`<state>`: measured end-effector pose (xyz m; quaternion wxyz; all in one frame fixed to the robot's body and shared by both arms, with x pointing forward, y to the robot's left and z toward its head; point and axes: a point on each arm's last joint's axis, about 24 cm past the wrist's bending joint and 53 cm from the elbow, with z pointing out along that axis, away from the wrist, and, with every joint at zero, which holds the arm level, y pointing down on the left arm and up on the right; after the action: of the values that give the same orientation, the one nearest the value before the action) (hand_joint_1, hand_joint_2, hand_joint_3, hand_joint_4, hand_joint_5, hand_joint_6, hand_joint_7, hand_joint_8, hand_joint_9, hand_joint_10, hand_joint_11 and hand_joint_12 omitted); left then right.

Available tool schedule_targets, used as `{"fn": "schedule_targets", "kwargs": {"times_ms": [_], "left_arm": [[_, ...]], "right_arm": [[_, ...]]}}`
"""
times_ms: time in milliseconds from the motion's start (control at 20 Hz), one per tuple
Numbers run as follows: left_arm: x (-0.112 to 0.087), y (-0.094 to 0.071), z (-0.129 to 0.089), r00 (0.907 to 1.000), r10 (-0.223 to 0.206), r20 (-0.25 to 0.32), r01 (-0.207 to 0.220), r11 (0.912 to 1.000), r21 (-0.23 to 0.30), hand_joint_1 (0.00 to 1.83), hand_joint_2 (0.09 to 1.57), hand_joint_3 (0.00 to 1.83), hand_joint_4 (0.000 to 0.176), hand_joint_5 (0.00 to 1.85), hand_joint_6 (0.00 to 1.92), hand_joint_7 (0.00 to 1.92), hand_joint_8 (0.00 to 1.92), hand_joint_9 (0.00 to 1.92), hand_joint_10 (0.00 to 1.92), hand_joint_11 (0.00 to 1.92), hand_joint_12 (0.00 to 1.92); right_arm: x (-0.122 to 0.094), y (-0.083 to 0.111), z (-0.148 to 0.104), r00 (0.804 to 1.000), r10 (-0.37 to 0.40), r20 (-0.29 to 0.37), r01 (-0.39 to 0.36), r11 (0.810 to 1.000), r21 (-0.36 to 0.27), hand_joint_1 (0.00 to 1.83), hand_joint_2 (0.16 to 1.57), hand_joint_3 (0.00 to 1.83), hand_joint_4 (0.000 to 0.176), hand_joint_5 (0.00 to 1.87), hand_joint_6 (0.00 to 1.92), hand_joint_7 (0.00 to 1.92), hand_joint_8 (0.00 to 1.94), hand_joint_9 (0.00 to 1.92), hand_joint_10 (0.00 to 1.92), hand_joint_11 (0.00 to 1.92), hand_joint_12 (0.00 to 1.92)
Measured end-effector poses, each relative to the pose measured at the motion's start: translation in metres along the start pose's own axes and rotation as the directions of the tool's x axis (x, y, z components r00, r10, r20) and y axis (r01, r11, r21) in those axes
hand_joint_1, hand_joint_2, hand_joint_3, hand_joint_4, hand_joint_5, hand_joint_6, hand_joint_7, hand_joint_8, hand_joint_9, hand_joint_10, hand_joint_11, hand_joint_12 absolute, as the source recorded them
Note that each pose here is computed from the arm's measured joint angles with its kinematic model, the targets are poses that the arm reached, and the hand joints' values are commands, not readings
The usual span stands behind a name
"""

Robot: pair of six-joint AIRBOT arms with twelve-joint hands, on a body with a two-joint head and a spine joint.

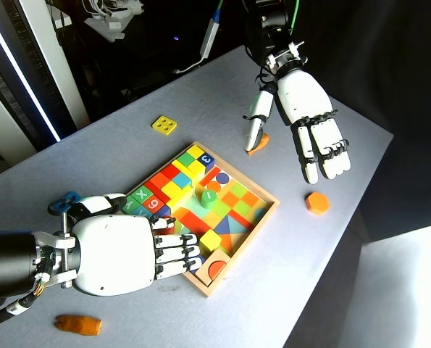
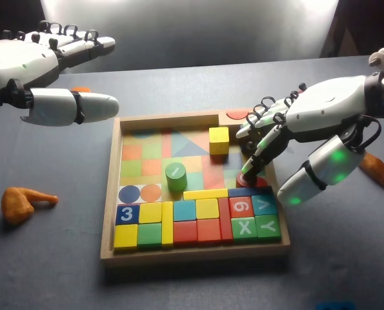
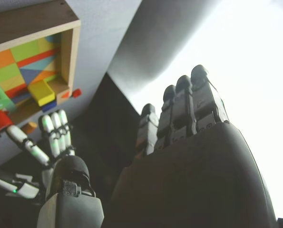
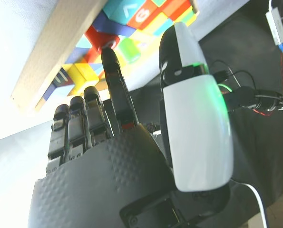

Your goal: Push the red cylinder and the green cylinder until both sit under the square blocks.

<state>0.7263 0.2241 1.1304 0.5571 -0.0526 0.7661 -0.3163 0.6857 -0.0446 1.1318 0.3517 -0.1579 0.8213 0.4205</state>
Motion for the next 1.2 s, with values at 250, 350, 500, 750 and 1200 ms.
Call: {"fn": "schedule_targets", "kwargs": {"times_ms": [250,350,500,750,1200], "left_arm": [[0.003,0.003,-0.001,1.0,0.0,-0.006,0.0,1.0,-0.007,0.0,1.07,0.0,0.165,0.0,0.0,0.0,0.0,0.0,0.0,0.0,0.0],[0.003,0.004,-0.001,1.0,-0.001,-0.008,0.001,1.0,-0.009,0.0,1.07,0.0,0.171,0.0,0.0,0.0,0.0,0.0,0.0,0.0,0.0],[0.003,0.004,-0.001,1.0,-0.003,-0.007,0.003,1.0,-0.009,0.0,1.07,0.0,0.176,0.0,0.0,0.0,0.0,0.0,0.0,0.01,0.01],[0.003,0.003,-0.001,1.0,-0.003,-0.005,0.003,1.0,-0.008,0.0,1.08,0.0,0.175,0.0,0.0,0.0,0.0,0.0,0.0,0.0,0.0],[0.003,0.004,-0.002,1.0,-0.005,-0.003,0.005,1.0,-0.008,0.0,1.09,0.0,0.173,0.0,0.0,0.0,0.0,0.0,0.0,0.0,0.0]], "right_arm": [[0.001,-0.002,-0.006,1.0,-0.001,-0.002,0.001,1.0,0.006,0.22,1.06,0.0,0.164,0.58,0.0,0.05,0.0,0.0,0.0,0.02,0.02],[0.001,-0.002,-0.007,1.0,0.001,-0.003,-0.001,1.0,0.007,0.19,1.06,0.0,0.175,0.54,0.0,0.04,0.0,0.0,0.0,0.0,0.0],[0.002,-0.003,-0.007,1.0,-0.001,-0.005,0.001,1.0,0.008,0.22,1.06,0.0,0.16,0.56,0.01,0.06,0.01,0.0,0.0,0.0,0.0],[0.002,-0.003,-0.008,1.0,-0.001,-0.007,0.001,1.0,0.008,0.22,1.06,0.0,0.167,0.56,0.0,0.05,0.0,0.0,0.0,0.0,0.0],[0.004,-0.005,-0.013,1.0,0.002,-0.013,-0.002,1.0,0.015,0.23,1.06,0.0,0.166,0.56,0.0,0.07,0.01,0.0,0.0,0.0,0.0]]}}
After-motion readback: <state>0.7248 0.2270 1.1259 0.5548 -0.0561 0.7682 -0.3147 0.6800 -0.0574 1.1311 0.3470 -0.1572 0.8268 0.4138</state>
